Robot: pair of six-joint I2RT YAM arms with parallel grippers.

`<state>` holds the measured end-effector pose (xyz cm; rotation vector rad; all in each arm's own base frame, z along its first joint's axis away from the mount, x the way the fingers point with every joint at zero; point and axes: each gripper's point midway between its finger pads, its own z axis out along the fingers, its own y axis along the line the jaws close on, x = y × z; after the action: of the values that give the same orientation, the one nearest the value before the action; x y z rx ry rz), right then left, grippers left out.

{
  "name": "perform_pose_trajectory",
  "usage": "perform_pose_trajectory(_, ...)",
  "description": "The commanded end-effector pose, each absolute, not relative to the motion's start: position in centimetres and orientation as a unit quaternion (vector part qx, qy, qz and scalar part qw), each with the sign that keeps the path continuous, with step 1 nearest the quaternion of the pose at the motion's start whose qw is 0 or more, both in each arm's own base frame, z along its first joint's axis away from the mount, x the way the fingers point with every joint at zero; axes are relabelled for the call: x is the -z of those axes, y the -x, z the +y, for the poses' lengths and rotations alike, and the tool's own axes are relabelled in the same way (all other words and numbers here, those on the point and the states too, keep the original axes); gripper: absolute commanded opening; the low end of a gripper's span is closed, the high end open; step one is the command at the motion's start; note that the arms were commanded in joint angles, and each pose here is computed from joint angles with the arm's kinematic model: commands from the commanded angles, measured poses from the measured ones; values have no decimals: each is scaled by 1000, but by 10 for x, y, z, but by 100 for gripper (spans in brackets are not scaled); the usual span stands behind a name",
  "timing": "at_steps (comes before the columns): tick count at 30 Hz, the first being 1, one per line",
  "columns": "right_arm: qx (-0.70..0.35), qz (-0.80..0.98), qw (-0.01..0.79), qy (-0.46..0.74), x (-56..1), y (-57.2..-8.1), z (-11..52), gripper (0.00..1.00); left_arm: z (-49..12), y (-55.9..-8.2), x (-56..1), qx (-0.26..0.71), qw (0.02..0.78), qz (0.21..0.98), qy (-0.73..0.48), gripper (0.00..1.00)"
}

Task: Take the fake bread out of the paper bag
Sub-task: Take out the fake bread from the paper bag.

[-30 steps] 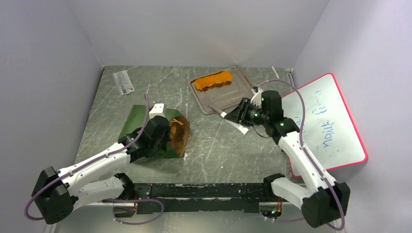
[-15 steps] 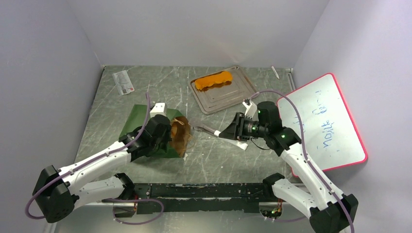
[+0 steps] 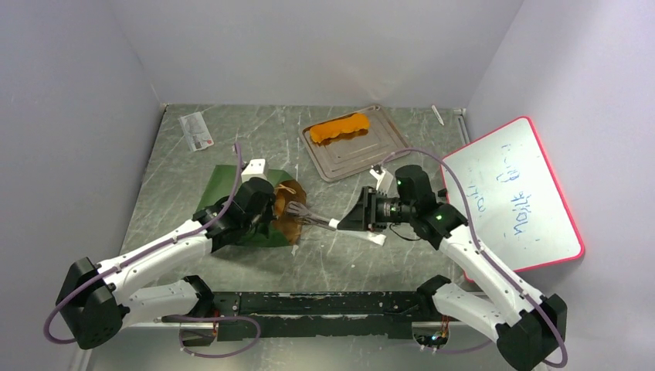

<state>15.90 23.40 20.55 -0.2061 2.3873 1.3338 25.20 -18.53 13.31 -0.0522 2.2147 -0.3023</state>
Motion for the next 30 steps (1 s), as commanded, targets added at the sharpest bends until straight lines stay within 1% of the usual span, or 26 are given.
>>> perform_pose_trajectory(1,-499,839,203,80,-211,-162,252,40,-201,-261,-160,160,457,875,24,7)
perform_pose_trajectory(4,-498,840,201,75,-206,-165,258,38,-200,-260,-160,160,458,874,22,7)
perform_pose_trajectory(9,-490,848,193,65,-195,-168,266,17,-199,-259,-160,162,457,874,25,7)
perform_pose_trajectory(10,-486,850,193,63,-193,-168,266,15,-199,-259,-160,163,458,873,26,7)
perform_pose_trajectory(12,-484,852,192,62,-189,-169,268,14,-198,-259,-159,162,457,874,27,7)
perform_pose_trajectory(14,-483,853,188,60,-185,-169,269,16,-198,-258,-159,163,457,874,27,7)
perform_pose_trajectory(17,-480,856,184,58,-179,-170,270,28,-198,-258,-159,164,458,873,29,7)
perform_pose_trajectory(21,-473,862,176,53,-165,-170,270,37,-198,-259,-161,165,459,872,29,7)
perform_pose_trajectory(26,-465,867,171,49,-151,-173,271,41,-199,-259,-160,165,456,874,29,7)
perform_pose_trajectory(30,-462,869,170,48,-143,-176,272,43,-201,-259,-160,169,455,874,28,7)
